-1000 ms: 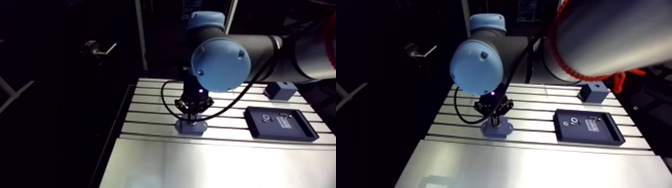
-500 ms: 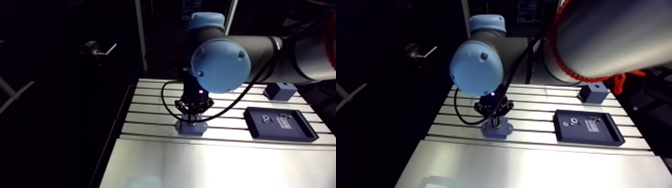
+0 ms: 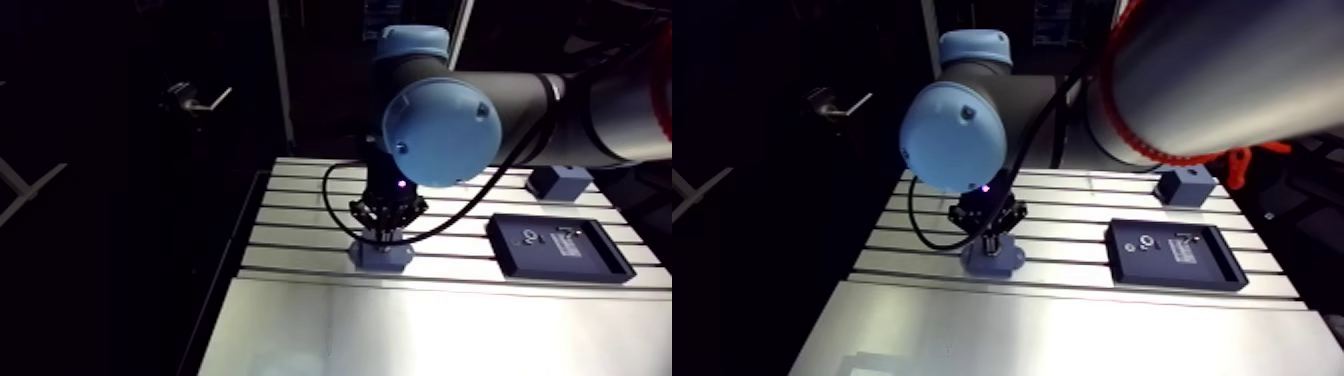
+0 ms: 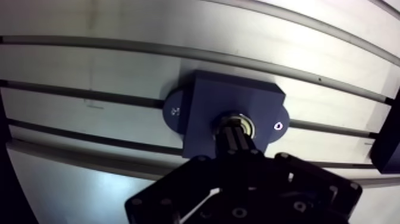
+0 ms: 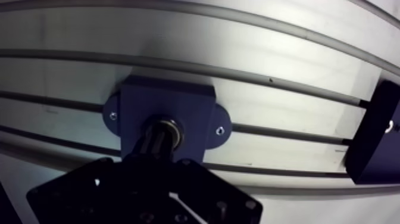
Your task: Pick up the bearing and press it into the housing until flush.
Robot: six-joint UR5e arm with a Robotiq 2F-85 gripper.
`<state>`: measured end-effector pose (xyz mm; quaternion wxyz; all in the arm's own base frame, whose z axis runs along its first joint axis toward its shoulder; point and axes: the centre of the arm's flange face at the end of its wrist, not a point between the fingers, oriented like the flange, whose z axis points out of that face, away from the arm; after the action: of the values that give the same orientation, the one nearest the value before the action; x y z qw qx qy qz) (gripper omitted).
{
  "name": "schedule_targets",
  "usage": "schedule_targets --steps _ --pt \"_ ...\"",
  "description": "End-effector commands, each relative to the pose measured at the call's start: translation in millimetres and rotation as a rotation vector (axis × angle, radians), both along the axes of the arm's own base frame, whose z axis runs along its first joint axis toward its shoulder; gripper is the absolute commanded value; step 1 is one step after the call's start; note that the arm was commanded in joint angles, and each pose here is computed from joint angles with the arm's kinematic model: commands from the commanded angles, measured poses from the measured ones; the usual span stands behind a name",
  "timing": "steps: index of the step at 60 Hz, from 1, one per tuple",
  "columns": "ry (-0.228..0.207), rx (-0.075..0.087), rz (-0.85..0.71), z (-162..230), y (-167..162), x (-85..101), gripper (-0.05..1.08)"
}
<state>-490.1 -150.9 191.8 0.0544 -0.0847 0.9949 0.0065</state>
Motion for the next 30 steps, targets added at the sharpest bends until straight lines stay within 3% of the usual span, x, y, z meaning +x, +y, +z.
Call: schedule_targets --steps 1,30 --pt "0.0 0.0 -0.006 -0.1 2.7 -0.8 1.06" --pt "-0.002 -0.003 0.005 -1.1 2.6 0.2 1.06"
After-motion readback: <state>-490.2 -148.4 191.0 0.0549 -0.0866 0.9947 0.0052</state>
